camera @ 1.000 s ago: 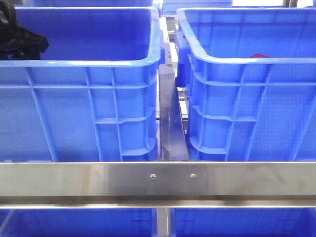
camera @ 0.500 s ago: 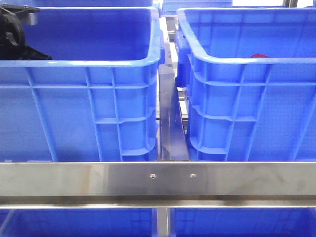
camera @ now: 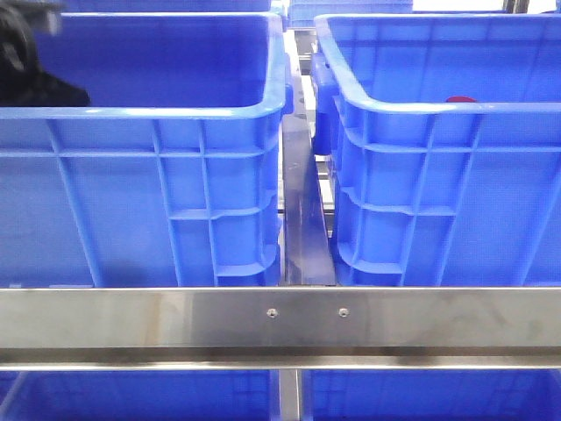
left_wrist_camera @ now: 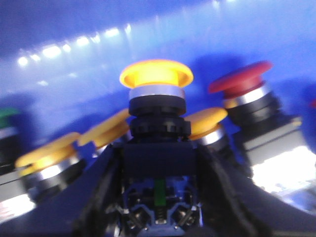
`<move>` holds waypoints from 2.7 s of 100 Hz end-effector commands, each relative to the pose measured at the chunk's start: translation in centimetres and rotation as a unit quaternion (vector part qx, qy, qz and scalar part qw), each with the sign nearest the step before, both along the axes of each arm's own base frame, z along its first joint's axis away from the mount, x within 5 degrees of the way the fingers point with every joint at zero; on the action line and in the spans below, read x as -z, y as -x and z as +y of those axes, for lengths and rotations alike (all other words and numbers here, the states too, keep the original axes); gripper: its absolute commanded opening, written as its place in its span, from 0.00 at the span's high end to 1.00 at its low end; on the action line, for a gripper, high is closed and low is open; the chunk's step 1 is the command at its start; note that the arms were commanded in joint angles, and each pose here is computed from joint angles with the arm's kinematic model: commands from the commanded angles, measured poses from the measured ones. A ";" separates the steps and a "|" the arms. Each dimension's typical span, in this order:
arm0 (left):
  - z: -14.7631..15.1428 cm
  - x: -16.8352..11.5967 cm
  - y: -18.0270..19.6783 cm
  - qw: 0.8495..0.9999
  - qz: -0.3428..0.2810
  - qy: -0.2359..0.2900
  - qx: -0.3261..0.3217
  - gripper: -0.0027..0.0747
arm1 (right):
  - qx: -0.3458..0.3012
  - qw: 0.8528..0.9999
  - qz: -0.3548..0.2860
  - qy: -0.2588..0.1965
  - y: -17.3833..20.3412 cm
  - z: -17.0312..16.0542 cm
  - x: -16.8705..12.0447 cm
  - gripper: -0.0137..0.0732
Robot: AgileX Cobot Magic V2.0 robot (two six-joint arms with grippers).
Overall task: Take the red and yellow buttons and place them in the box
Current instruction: 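Lift the yellow button out of the bin with the left gripper, then pass the yellow button to the right gripper and close it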
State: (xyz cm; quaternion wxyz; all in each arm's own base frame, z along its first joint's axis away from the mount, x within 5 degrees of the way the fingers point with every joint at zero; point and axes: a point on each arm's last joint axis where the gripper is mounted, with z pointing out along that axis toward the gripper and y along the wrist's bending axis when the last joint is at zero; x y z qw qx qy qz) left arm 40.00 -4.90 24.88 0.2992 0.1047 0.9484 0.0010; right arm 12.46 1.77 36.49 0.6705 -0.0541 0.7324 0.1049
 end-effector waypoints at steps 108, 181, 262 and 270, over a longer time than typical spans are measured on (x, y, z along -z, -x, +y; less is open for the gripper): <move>-8.1 -14.2 25.4 0.915 -0.245 0.188 0.259 0.99 | -0.001 1.000 -0.014 -0.005 0.2 0.0 -0.9 0.92; -8.7 -14.1 25.9 0.911 -0.241 0.191 0.275 0.99 | -0.198 0.952 0.074 -0.219 -0.4 3.3 -0.7 0.20; -8.7 -14.1 25.9 0.911 -0.241 0.191 0.275 0.99 | -0.404 0.802 0.279 -0.339 -10.1 12.3 1.3 0.20; -8.7 -14.1 25.9 0.911 -0.241 0.191 0.275 0.99 | -0.416 0.794 0.285 -0.339 -10.5 13.4 1.2 0.20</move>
